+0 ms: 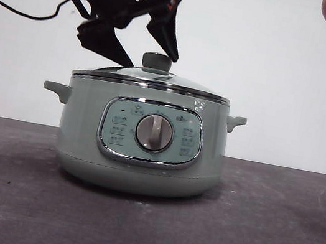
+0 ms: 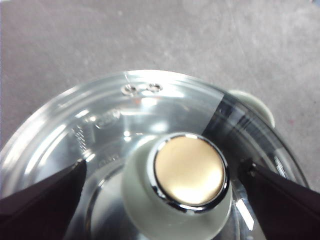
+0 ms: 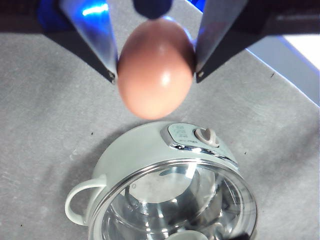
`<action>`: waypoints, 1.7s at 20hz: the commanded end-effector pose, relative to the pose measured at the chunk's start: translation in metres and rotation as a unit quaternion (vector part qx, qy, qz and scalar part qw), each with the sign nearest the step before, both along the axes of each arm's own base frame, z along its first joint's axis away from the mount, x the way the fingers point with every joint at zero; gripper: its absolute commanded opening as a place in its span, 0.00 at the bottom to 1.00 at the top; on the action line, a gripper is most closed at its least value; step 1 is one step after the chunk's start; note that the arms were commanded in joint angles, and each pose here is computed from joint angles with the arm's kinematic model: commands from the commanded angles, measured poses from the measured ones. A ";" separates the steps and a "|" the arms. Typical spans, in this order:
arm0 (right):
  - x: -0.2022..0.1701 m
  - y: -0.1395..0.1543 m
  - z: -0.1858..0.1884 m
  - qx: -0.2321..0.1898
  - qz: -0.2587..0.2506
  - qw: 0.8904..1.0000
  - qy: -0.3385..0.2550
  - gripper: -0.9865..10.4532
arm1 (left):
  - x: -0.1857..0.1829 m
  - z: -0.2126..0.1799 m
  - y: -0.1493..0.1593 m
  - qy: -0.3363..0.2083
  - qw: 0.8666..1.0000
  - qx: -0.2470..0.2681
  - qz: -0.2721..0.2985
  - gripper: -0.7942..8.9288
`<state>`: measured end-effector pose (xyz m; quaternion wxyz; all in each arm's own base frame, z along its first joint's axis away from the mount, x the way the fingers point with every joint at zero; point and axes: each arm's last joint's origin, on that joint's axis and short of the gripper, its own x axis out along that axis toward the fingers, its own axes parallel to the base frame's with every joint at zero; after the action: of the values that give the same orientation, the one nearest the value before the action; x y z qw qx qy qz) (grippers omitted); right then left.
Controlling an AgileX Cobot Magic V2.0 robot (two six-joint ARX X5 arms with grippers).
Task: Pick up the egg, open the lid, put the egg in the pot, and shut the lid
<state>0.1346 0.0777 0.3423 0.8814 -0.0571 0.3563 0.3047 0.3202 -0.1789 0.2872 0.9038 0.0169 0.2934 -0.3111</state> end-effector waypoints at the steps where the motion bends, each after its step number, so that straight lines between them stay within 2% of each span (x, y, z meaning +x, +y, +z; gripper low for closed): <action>1: 0.000 0.000 0.001 0.004 0.001 1.000 -0.007 0.07 | 0.002 0.000 -0.002 -0.016 1.000 0.003 0.004 0.72; 2: 0.001 0.000 0.001 0.005 0.001 1.000 -0.008 0.07 | 0.002 0.000 -0.004 -0.020 1.000 0.006 0.006 0.69; 5: 0.002 0.001 0.003 0.011 0.001 1.000 -0.019 0.07 | 0.000 -0.001 -0.005 -0.013 1.000 0.009 0.004 0.38; 10: 0.003 0.002 0.004 0.015 0.001 1.000 -0.028 0.07 | -0.002 -0.004 -0.005 0.005 1.000 0.014 0.000 0.36; 13: 0.003 0.002 0.004 0.015 0.001 1.000 -0.027 0.07 | -0.002 -0.003 -0.005 0.001 1.000 0.012 -0.001 0.15; 15: 0.003 0.002 0.004 0.015 0.001 1.000 -0.027 0.07 | -0.001 -0.003 -0.005 -0.002 1.000 0.010 0.000 0.07; 19: 0.004 0.002 0.004 0.015 0.002 1.000 -0.027 0.07 | -0.003 0.003 -0.004 -0.012 1.000 0.002 0.002 0.07; 25: 0.012 0.006 0.008 0.032 0.002 0.998 -0.058 0.07 | -0.026 0.044 0.009 -0.058 0.998 -0.025 0.004 0.07; 31: 0.047 0.026 0.000 0.043 0.009 0.997 -0.070 0.07 | -0.079 0.098 0.041 -0.106 0.993 -0.048 0.008 0.07; 34: 0.079 0.046 -0.003 0.059 0.038 0.996 -0.054 0.07 | -0.115 0.121 0.061 -0.128 0.990 -0.056 0.013 0.07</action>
<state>0.2095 0.1206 0.3361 0.8885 -0.0349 0.2956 0.3494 0.2101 -0.1204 0.3987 0.9325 0.0044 0.1903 -0.3070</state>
